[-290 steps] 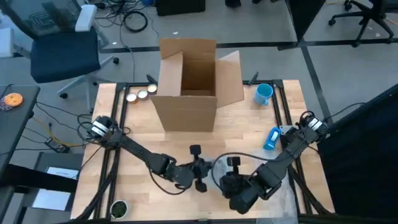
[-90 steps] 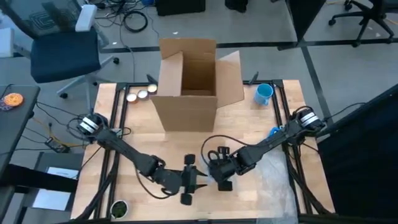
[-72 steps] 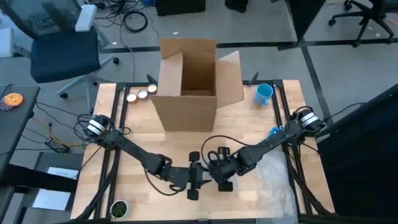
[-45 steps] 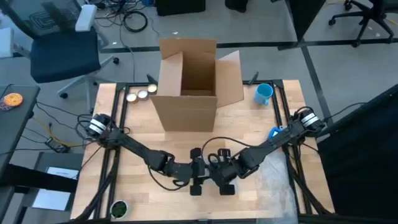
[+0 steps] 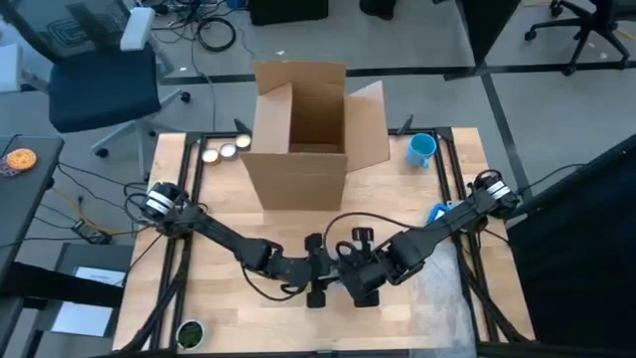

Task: Wrap mug
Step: Wrap the brown cup with bubble wrap

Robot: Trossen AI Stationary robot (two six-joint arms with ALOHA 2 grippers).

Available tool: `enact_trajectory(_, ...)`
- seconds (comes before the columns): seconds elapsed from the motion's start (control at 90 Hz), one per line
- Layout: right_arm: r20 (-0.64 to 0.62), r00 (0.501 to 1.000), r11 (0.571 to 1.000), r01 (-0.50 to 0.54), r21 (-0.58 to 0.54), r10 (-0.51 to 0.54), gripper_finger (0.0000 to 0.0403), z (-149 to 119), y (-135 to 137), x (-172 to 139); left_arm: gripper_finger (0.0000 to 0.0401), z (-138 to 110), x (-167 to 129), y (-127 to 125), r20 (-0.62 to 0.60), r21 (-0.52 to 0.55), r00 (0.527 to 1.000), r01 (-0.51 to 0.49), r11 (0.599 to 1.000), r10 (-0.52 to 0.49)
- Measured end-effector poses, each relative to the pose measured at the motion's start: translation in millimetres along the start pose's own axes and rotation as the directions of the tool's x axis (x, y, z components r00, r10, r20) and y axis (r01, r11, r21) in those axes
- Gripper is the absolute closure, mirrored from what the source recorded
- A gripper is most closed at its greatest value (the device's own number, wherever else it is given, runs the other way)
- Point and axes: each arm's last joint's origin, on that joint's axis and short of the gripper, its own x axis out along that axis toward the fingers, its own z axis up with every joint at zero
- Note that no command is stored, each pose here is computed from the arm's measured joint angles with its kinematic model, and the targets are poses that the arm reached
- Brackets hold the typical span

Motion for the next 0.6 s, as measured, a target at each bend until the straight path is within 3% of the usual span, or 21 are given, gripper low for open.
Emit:
enact_trajectory(0.278, -0.142, 0.989, 0.997, 0.043, -0.062, -0.052, 0.0403, -15.6, 2.4, 49.8, 0.0254, 0.4, 0.0, -0.6, 0.002, 0.007, 1.000, 0.017, 1.000, -0.017)
enact_trajectory(0.456, -0.212, 0.977, 0.992, -0.057, -0.115, 0.031, 0.0403, -19.6, 15.8, 80.1, 0.0254, 5.1, -6.8, -1.3, -0.006, 0.033, 0.998, 0.057, 0.998, -0.057)
enact_trajectory(0.6, -0.235, 0.971, 0.990, -0.072, -0.125, 0.041, 0.0403, -21.4, 19.2, 89.2, 0.0254, 15.4, -32.7, -0.8, -0.062, 0.055, 0.995, 0.087, 0.995, -0.084)
